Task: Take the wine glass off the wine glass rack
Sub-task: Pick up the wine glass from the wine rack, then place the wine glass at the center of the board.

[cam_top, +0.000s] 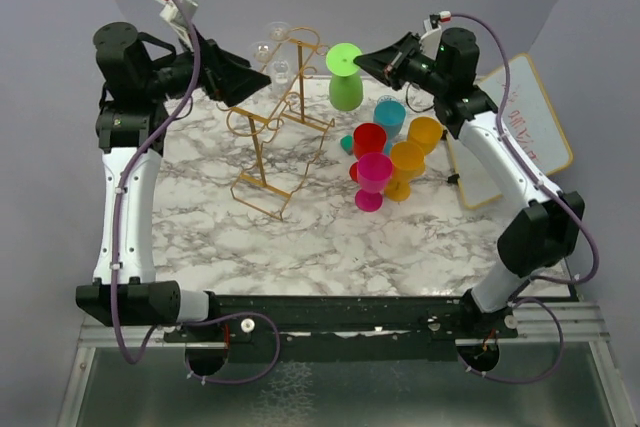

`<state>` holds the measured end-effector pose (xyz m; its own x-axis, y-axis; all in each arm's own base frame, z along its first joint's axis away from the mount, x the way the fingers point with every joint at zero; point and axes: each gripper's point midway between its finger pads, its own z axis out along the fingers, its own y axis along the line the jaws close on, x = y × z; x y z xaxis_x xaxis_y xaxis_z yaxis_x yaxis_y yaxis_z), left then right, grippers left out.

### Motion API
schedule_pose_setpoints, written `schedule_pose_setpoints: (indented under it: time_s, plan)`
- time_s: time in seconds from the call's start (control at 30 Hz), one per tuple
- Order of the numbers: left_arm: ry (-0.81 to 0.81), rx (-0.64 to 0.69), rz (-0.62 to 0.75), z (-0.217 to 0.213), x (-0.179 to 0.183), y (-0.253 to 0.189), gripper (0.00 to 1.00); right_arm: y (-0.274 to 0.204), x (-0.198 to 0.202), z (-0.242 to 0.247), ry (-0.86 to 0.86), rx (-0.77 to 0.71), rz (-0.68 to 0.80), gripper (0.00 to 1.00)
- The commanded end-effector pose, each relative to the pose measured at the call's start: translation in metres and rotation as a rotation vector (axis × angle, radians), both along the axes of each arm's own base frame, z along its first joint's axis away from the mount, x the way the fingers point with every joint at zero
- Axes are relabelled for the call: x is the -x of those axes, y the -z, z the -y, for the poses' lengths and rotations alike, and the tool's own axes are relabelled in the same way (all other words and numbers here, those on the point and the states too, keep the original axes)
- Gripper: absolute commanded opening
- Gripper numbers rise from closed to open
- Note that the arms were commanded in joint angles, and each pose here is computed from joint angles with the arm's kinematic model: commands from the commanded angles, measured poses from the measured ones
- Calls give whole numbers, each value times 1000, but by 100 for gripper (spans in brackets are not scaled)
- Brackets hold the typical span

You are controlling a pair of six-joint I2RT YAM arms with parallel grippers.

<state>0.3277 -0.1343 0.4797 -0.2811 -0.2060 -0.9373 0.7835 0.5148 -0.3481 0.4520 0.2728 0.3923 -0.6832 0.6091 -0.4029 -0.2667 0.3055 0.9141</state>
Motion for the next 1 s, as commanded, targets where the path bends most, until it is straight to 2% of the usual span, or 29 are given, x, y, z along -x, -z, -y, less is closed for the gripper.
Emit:
schedule_pose_setpoints:
  time_s: [0.0,0.07,0.2,0.4,0.63,0.9,0.97]
  plan:
    - [129,21,22,61,12,-13,98,-12,32,27,74,90,61,1]
    - [133,24,14,78,10,-12,98,-17,47,32,67,111,99,1]
    - [134,31,-20,102,7,-5,90,-36,83,33,-19,167,304,0]
    - [212,46,-68,135,26,2,87,-37,155,24,-316,259,561,0]
    - [291,28,-99,162,48,25,74,-41,202,26,-436,243,682,1]
    - [434,0,-87,182,79,36,57,-34,203,25,-474,246,670,1]
    - [432,-5,-84,181,81,39,49,-33,204,25,-472,246,668,1]
